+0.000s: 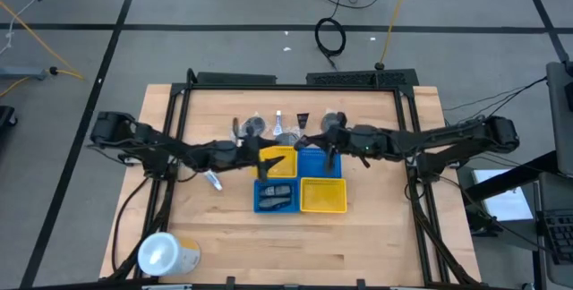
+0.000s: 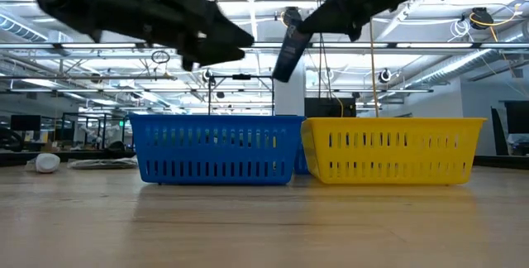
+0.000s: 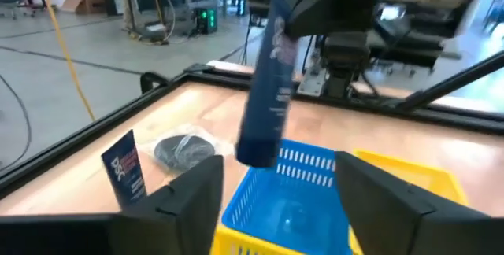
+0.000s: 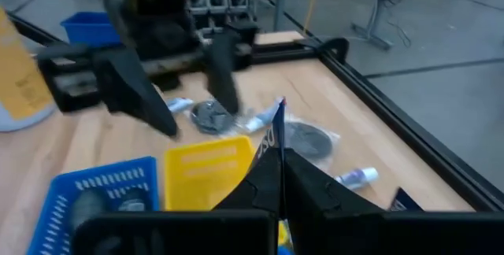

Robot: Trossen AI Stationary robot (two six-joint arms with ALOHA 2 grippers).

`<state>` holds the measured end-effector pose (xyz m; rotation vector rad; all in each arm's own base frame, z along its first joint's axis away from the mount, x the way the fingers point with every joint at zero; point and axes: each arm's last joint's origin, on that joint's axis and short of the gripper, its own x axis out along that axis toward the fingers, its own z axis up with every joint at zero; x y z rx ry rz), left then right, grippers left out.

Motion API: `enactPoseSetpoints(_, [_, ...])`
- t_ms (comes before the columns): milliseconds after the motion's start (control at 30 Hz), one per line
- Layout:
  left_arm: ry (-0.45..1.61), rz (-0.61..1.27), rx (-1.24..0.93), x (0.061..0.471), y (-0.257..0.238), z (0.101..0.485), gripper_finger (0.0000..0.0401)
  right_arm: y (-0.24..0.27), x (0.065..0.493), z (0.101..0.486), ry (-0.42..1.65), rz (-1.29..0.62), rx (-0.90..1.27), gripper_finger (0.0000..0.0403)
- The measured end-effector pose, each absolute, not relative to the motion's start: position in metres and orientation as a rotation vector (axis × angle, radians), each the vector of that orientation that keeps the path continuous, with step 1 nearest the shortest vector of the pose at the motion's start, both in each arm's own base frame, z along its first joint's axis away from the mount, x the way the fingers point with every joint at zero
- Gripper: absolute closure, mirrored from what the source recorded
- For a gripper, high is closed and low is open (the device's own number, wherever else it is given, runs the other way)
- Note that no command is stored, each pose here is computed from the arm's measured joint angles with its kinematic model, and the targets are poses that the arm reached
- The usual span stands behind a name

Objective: Pick & Place Travel size toiletries
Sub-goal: Put the blue shave cream into the left yellow bin

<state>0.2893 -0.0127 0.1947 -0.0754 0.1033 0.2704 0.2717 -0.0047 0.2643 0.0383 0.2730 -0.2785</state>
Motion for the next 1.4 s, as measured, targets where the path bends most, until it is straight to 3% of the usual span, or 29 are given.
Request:
enactPoseSetpoints(233, [0.187,0.287,-0.044,0.322,-0.011,0.194,0.0114,0.005,0.272,0.265,0.262,-0.243,0.028,0.0403])
enactPoseSetpoints(700, [0.192,0.324,-0.053,0.345,-0.008,0.188,0.0113,0.011,0.273,0.268,0.235,-0.221,0.016,0.0403])
enactPoseSetpoints(833, [0.188,0.325,-0.035,0.345,-0.008,0.189,0.0145,0.011,0.273,0.268,0.234,-0.221,0.016,0.0403])
enactPoseSetpoints(1100, [0.224,0.302,-0.025,0.344,-0.009,0.186,0.0295,0.01,0.273,0.268,0.235,-0.226,0.015,0.0403])
enactPoseSetpoints(1400, [0.23,0.287,-0.008,0.344,-0.009,0.186,0.0294,0.01,0.273,0.268,0.238,-0.222,0.015,0.0403])
